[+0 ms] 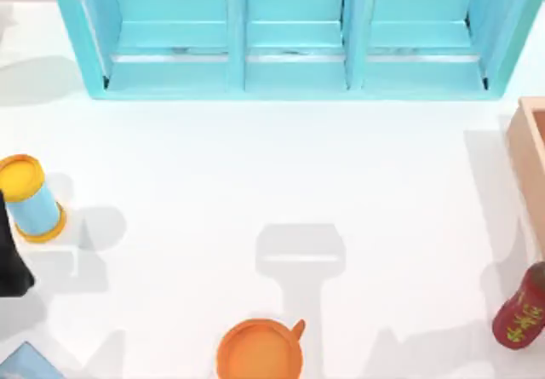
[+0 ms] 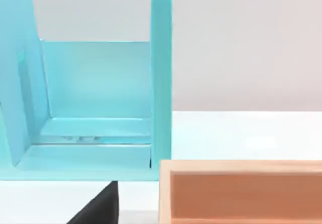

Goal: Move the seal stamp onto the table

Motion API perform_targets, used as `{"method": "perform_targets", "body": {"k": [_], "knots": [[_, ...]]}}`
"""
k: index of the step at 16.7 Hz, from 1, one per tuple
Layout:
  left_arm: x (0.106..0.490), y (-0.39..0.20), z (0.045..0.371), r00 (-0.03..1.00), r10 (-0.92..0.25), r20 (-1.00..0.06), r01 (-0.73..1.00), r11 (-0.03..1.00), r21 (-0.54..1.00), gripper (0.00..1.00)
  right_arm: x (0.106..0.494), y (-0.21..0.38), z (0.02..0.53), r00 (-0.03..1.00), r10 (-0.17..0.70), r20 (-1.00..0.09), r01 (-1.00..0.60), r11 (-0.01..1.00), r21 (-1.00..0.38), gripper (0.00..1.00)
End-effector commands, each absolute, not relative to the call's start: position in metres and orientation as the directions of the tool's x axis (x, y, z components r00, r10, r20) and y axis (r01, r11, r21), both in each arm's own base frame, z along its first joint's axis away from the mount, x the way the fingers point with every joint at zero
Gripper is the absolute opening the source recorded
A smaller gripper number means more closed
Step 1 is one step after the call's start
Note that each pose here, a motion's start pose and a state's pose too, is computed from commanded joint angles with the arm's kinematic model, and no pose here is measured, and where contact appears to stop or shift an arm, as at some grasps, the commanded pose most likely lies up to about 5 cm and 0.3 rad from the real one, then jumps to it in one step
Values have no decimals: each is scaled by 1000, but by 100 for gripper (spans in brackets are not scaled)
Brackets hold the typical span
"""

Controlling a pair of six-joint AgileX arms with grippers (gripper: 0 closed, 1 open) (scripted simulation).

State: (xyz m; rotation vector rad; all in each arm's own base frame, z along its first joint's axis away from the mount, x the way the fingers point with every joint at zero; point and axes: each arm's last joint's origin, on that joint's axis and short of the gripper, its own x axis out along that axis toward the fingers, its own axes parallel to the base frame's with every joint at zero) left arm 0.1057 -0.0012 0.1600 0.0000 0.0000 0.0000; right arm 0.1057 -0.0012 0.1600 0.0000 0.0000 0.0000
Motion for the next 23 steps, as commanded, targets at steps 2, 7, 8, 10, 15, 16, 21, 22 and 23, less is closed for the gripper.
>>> {"method": "perform_targets", "body": {"k": [2,7,8,10,15,16,21,22,23], "knots": [[106,-1,160,1000,0,0,0,1000,0,100,106,-1,160,1000,0,-1,0,1000,0,100],[106,-1,160,1000,0,0,0,1000,0,100,108,-6,185,987,-45,-152,39,998,-44,100],[106,-1,160,1000,0,0,0,1000,0,100,111,-8,194,976,-59,-212,48,997,-59,100],[106,-1,160,1000,0,0,0,1000,0,100,120,-12,212,929,-89,-358,61,994,-88,100],[106,-1,160,1000,0,0,0,1000,0,100,170,-33,240,631,-122,-766,46,992,-120,100],[106,-1,160,1000,0,0,0,1000,0,100,181,-39,242,556,-118,-823,40,992,-116,100],[106,-1,160,1000,0,0,0,1000,0,100,233,-70,247,207,-61,-977,12,998,-60,100],[106,-1,160,1000,0,0,0,1000,0,100,242,-76,246,152,-47,-987,9,999,-46,100],[106,-1,160,1000,0,0,0,1000,0,100,249,-82,245,106,-34,-994,7,999,-34,100]]}}
